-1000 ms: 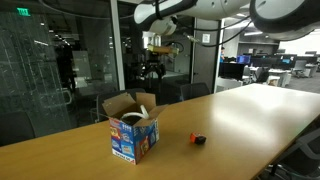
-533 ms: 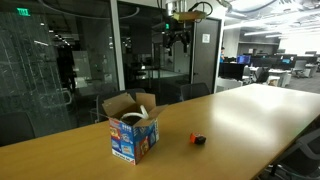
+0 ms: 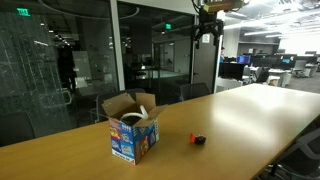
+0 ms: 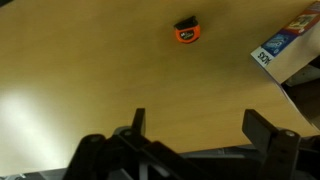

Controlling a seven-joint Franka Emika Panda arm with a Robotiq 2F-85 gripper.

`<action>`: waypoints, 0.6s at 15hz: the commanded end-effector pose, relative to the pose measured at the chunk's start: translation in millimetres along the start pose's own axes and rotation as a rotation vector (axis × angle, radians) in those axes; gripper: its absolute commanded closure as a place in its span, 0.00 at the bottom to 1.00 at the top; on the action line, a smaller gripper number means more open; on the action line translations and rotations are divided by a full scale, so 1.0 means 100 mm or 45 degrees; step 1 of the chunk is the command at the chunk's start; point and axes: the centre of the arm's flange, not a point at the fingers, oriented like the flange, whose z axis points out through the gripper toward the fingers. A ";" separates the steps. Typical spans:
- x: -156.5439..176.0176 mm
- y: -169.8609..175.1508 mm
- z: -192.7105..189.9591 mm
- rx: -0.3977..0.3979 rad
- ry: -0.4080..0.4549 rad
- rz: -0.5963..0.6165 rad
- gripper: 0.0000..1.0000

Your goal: Put the rope in the blue box

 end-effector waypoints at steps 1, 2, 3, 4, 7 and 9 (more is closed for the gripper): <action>-0.72 0.30 0.45 0.005 -0.050 0.103 0.00; -0.82 0.34 0.58 0.022 -0.086 0.115 0.00; -0.95 0.35 0.71 0.085 -0.126 0.114 0.00; -1.07 0.34 0.84 0.138 -0.153 0.117 0.00; -1.47 0.28 1.17 0.332 -0.184 0.109 0.00; -1.75 0.26 1.32 0.440 -0.190 0.037 0.00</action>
